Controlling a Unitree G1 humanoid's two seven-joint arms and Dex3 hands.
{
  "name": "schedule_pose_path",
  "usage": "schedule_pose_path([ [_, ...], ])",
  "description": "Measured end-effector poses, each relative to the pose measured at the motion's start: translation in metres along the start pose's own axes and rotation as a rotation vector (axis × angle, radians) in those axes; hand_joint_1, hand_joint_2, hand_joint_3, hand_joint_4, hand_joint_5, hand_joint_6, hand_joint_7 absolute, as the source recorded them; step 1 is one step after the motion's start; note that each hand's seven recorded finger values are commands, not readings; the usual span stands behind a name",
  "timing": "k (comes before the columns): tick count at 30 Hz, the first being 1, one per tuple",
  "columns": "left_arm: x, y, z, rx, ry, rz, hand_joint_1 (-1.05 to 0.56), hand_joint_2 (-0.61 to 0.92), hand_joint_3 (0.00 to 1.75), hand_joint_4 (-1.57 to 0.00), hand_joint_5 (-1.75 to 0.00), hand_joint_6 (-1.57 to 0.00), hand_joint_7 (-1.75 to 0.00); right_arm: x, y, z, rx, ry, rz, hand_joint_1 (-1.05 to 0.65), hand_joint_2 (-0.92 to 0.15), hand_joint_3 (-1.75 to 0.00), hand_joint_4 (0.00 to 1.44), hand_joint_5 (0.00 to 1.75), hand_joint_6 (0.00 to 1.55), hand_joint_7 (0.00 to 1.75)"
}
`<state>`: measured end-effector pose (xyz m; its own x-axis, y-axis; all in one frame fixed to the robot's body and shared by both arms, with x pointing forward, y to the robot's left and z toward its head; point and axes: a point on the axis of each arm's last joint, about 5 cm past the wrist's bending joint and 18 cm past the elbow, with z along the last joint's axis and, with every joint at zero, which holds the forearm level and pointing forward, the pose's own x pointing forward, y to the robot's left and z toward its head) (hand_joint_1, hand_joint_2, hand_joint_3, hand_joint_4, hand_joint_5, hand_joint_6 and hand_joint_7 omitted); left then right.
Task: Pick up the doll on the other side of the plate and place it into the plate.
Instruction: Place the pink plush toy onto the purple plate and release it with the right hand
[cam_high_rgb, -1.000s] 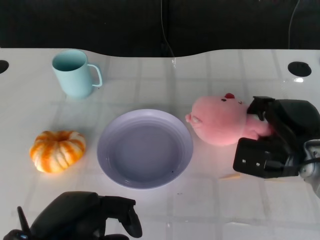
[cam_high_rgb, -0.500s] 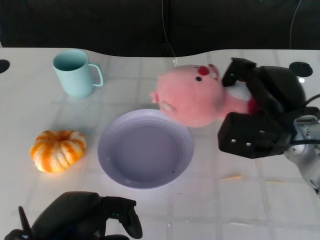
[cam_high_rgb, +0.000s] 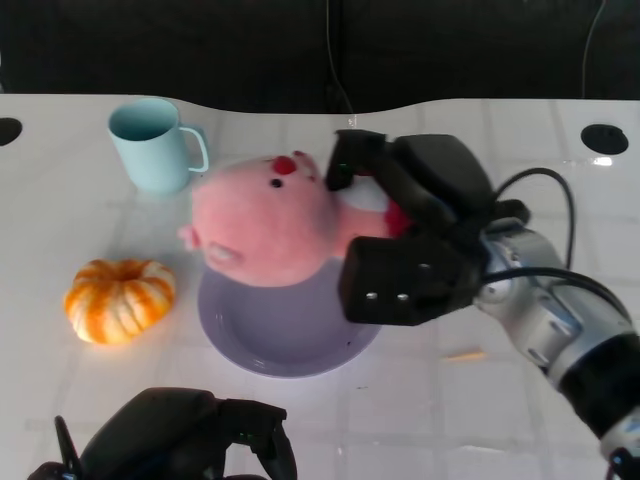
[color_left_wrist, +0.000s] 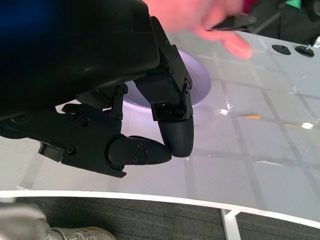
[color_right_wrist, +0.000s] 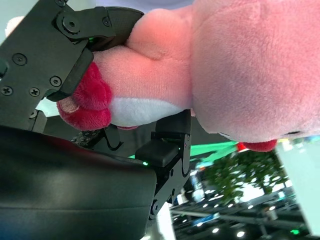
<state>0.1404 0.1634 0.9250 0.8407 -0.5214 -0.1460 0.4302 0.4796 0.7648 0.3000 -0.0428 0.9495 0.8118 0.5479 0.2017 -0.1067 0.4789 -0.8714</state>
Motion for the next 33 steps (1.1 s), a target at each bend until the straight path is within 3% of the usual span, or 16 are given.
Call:
schedule_pose_path([
  [7,0.001,0.0,0.001,-0.007,0.001,0.007,-0.26,0.92,0.32,-0.71,-1.44,-0.81,-0.84,0.004,0.009,0.009,0.005,-0.004,0.043,-0.18,-0.48,-0.93,0.9,1.75,0.67,1.75],
  [9,0.001,0.0,0.001,-0.008,0.001,0.007,-0.27,0.92,0.32,-0.71,-1.44,-0.81,-0.84,0.004,0.01,0.01,0.008,-0.003,0.047,-0.17,-0.49,-0.89,0.89,1.75,0.68,1.62],
  [10,0.001,0.0,0.002,-0.008,0.002,0.007,-0.27,0.92,0.32,-0.71,-1.44,-0.81,-0.84,0.004,0.011,0.009,0.01,-0.003,0.05,-0.17,-0.49,-0.88,0.88,1.74,0.72,1.43],
  [12,0.001,0.0,0.002,-0.008,0.002,0.007,-0.27,0.92,0.32,-0.7,-1.44,-0.8,-0.84,0.003,0.012,0.009,0.016,-0.011,0.055,-0.2,-0.53,-0.77,0.86,1.55,0.8,0.95],
  [13,0.001,0.0,0.002,-0.008,0.002,0.008,-0.26,0.92,0.32,-0.7,-1.44,-0.8,-0.84,0.003,0.012,0.009,0.022,-0.018,0.063,-0.25,-0.6,-0.66,0.81,1.32,0.79,0.7],
  [14,0.001,0.0,0.002,-0.008,0.002,0.008,-0.26,0.92,0.32,-0.7,-1.44,-0.8,-0.84,0.003,0.011,0.009,0.025,-0.022,0.079,-0.32,-0.73,-0.45,0.69,0.95,0.72,0.38],
  [16,0.001,0.0,0.002,-0.007,0.001,0.009,-0.26,0.92,0.31,-0.71,-1.44,-0.81,-0.84,0.003,0.009,0.008,0.014,-0.024,0.141,-0.43,-0.88,-0.22,0.56,0.49,0.56,0.09],
  [19,0.001,0.0,0.002,-0.006,0.0,0.009,-0.27,0.92,0.32,-0.71,-1.45,-0.81,-0.84,0.001,0.005,0.006,-0.013,-0.028,0.222,-0.55,-0.92,-0.19,0.41,0.3,0.39,0.01],
  [23,0.002,0.001,0.002,-0.006,-0.001,0.01,-0.26,0.92,0.32,-0.7,-1.46,-0.81,-0.84,-0.001,-0.004,0.004,-0.045,-0.031,0.286,-0.67,-0.92,-0.21,0.34,0.24,0.28,0.0],
  [33,0.003,0.0,0.0,-0.005,0.0,0.007,-0.28,0.92,0.32,-0.7,-1.46,-0.8,-0.84,-0.018,-0.017,-0.001,-0.075,-0.039,0.354,-0.69,-0.92,-0.16,0.41,0.27,0.31,0.02],
])
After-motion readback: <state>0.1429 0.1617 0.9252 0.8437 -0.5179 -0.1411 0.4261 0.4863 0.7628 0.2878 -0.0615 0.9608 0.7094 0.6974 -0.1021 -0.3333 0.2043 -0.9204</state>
